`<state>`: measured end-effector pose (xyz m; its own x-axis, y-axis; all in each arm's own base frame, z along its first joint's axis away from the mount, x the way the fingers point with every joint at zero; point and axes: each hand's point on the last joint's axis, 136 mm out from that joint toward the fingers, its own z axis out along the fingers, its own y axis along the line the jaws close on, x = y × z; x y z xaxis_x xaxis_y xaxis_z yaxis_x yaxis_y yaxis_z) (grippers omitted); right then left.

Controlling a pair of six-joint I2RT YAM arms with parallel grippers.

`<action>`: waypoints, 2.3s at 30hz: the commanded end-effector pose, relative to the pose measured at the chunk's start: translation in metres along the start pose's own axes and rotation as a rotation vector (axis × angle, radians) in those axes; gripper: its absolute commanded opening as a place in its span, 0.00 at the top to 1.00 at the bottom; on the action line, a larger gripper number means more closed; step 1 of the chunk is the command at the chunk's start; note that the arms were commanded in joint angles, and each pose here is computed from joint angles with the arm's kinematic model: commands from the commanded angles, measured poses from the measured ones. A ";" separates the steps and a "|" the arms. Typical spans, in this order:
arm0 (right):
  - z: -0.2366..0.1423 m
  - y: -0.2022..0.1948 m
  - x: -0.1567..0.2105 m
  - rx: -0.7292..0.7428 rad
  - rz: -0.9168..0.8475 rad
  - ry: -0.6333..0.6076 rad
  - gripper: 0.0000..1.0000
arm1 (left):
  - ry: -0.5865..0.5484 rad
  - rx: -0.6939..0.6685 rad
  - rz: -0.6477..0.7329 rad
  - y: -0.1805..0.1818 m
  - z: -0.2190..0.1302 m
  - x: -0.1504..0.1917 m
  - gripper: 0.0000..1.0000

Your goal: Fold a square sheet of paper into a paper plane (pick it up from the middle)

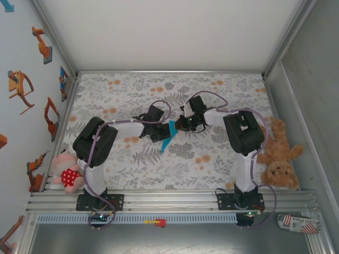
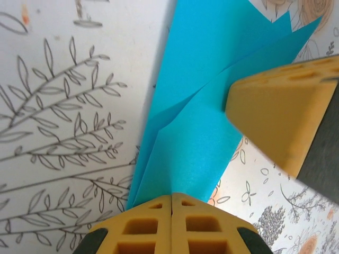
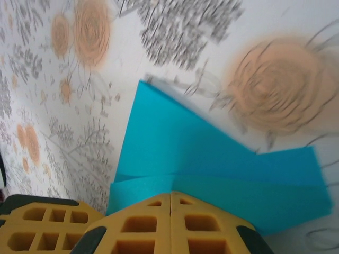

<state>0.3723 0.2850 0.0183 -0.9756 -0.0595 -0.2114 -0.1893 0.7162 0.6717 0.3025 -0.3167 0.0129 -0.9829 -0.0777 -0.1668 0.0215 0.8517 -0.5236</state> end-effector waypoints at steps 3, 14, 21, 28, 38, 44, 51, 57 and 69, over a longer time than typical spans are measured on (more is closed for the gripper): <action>-0.010 -0.074 -0.040 0.162 0.106 -0.106 0.96 | 0.125 -0.215 -0.068 0.064 0.009 0.037 0.99; -0.047 -0.070 -0.068 0.146 0.081 -0.193 0.95 | 0.120 -0.175 -0.035 0.049 0.004 0.026 0.98; -0.096 -0.038 -0.076 0.172 0.052 -0.306 0.92 | 0.062 -0.048 0.028 0.007 -0.017 0.004 0.94; -0.125 -0.012 -0.049 0.228 0.082 -0.376 0.74 | -0.131 0.110 0.070 -0.044 -0.086 -0.039 0.66; -0.098 0.033 0.001 0.357 0.120 -0.328 0.47 | -0.330 -0.094 -0.018 0.043 -0.158 -0.045 0.23; -0.063 0.047 0.022 0.429 0.223 -0.315 0.44 | -0.380 -0.211 -0.044 0.086 -0.177 -0.039 0.06; -0.038 0.048 0.029 0.494 0.306 -0.315 0.43 | -0.392 -0.251 -0.062 0.105 -0.182 -0.034 0.04; -0.027 0.042 0.034 0.512 0.350 -0.297 0.44 | -0.374 -0.257 -0.065 0.111 -0.178 -0.030 0.04; -0.027 0.032 0.047 0.549 0.430 -0.303 0.74 | -0.350 -0.249 -0.079 0.112 -0.171 -0.031 0.04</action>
<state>0.3172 0.2931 0.0454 -0.8876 0.4025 -0.2238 0.3207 0.8890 0.3270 0.3071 -0.1305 0.1066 -0.8429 -0.3014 -0.4458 -0.1489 0.9267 -0.3449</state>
